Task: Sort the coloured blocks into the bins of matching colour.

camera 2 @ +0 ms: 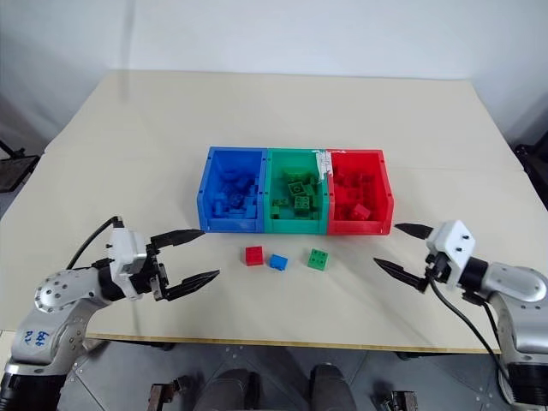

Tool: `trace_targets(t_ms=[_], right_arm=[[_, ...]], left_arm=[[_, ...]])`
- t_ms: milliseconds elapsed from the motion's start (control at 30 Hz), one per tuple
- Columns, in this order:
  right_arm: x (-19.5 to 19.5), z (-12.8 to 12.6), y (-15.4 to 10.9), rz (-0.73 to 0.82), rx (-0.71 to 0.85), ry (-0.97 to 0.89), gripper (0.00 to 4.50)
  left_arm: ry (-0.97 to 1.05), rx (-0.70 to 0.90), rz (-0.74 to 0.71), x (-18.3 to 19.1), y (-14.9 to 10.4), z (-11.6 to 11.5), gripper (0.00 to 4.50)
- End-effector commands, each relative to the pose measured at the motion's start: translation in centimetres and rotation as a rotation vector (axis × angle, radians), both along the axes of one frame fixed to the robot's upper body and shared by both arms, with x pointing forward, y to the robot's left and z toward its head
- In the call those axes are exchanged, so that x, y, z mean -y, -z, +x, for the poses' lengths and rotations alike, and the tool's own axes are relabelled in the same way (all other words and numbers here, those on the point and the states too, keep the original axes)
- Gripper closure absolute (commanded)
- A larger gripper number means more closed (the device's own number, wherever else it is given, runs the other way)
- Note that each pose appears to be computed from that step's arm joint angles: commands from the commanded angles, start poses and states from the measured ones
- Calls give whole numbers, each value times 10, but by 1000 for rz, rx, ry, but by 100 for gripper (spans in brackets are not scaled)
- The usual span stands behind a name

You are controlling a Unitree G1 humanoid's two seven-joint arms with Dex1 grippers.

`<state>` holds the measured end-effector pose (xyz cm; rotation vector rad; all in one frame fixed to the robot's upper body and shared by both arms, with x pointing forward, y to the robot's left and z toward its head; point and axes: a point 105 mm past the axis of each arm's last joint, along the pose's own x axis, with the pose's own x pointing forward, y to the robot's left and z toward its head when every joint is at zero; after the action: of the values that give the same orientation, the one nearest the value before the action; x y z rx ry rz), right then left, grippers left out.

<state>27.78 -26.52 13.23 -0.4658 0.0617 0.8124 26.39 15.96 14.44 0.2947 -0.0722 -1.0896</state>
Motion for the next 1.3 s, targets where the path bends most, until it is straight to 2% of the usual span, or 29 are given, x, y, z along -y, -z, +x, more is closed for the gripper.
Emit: trace_targets(t_ms=[33,200,400,600,833,967,1167,1233,1300], right_arm=[[8,-7,-11,-47,54,-48,1],[-10,-9,-8,-19,11,-148,1],[-83,-9,-11,108,-92,-381,1],[-117,14,8,56,-188,-382,1],[-127,25,26,-25,-218,-399,1],[-137,29,27,-1,-207,-410,90],[-140,29,15,40,-167,-419,300],[-145,31,1,69,-137,-426,301],[-158,38,-27,160,-89,-419,301]], left_arm=[[49,32,3,5,-4,-1,0],[45,24,-9,1,-4,-4,0],[-17,-14,-9,-19,4,-16,0],[-78,-34,7,-34,8,-27,0],[-102,-30,-3,-32,5,-36,0],[-99,-29,-12,-29,3,-40,0],[-102,-27,-22,-28,1,-40,0],[-108,-26,-27,-28,0,-39,0],[-124,-22,-43,-29,-1,-39,0]])
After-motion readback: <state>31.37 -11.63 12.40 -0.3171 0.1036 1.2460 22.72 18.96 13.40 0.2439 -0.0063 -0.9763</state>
